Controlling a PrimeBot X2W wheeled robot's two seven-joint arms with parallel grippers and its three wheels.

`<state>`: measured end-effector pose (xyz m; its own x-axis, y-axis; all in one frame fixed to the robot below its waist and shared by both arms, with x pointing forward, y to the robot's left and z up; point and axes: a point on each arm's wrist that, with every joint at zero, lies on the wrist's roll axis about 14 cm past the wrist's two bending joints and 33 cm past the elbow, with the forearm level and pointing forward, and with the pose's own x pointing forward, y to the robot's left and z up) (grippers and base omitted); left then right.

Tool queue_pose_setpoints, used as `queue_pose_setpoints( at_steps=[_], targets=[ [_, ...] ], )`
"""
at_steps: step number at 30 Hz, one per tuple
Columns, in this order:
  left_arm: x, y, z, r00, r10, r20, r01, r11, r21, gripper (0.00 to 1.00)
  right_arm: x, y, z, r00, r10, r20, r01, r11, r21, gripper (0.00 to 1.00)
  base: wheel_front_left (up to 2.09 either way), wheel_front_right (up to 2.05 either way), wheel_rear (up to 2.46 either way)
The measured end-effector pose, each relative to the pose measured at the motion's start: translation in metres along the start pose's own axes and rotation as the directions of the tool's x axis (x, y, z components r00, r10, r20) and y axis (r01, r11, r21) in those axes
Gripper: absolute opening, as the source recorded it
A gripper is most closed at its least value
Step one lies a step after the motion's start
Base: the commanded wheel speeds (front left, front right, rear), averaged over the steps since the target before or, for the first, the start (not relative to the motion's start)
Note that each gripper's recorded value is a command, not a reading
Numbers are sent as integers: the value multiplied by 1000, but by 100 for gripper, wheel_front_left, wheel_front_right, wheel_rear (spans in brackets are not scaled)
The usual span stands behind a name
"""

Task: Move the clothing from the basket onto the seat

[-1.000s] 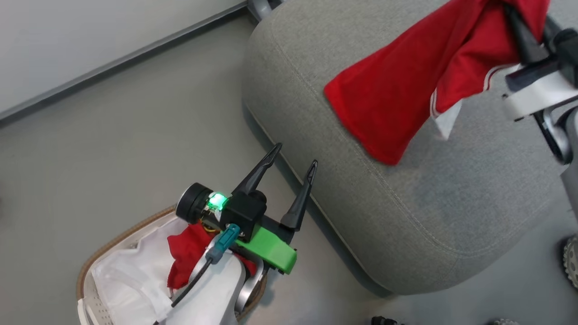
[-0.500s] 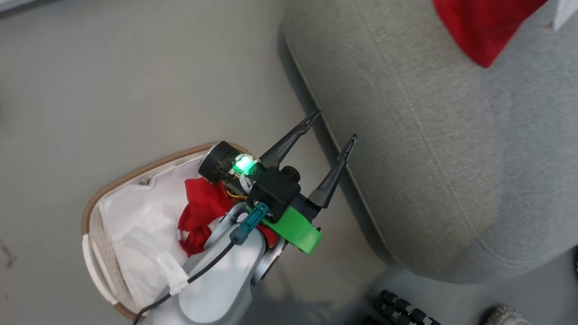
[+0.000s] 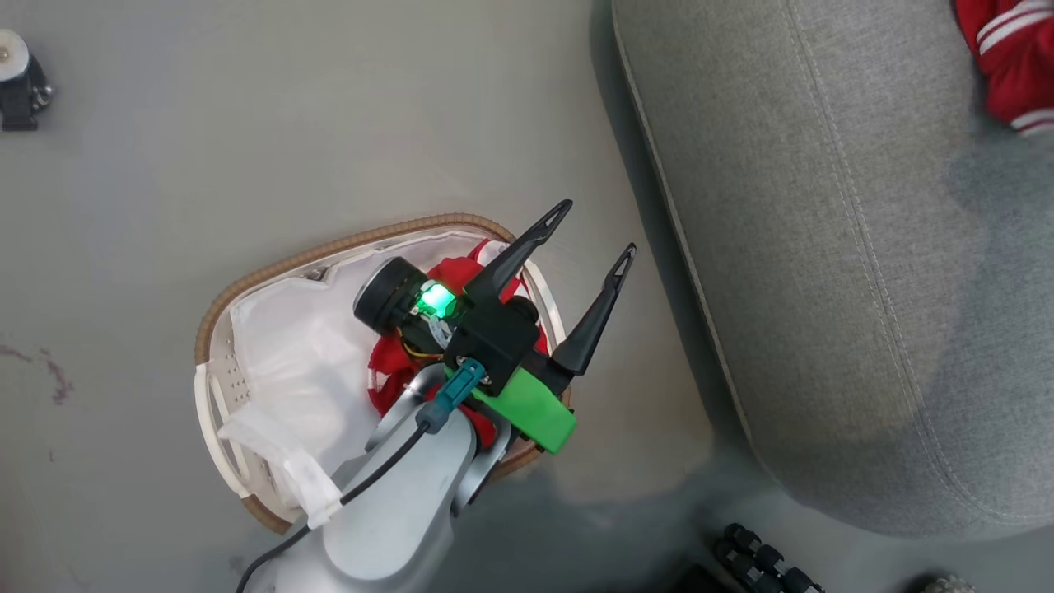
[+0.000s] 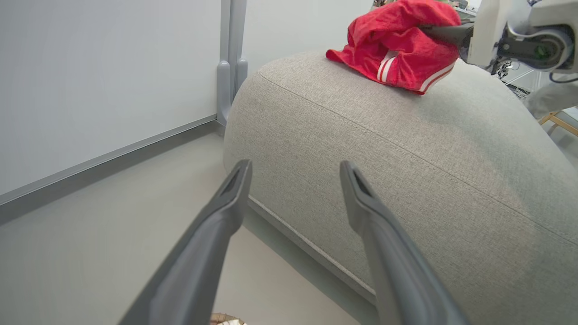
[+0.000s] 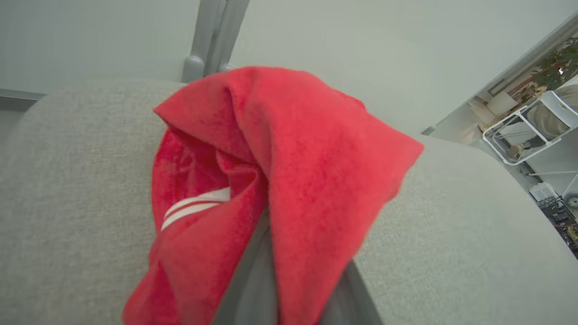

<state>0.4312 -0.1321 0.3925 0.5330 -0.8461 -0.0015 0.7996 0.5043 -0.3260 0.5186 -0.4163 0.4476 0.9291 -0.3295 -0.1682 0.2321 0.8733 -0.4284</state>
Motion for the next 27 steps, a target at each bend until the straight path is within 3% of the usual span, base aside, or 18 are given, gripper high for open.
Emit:
queue_pose_setpoints(
  at_steps=[7, 11, 22, 27],
  targets=[
    [-10, -1, 8, 999, 44, -7, -44, 999, 14, 100, -52, -6, -37, 996, -38, -81, 45, 995, 84, 100, 0, 0, 0],
    [-17, -3, 17, 997, 72, 0, -72, 997, 26, 100, -75, -9, -37, 997, -39, -73, 47, 993, 104, 100, 0, 0, 0],
    [-48, -2, 48, 981, 191, 45, -193, 980, 51, 100, -105, 22, 34, 988, 30, 152, -58, 981, 185, 100, 0, 0, 0],
    [-74, 24, 64, 940, 333, 80, -337, 940, 50, 100, -111, 51, 65, 968, 63, 242, -137, 943, 304, 100, 0, 0, 0]
  ],
)
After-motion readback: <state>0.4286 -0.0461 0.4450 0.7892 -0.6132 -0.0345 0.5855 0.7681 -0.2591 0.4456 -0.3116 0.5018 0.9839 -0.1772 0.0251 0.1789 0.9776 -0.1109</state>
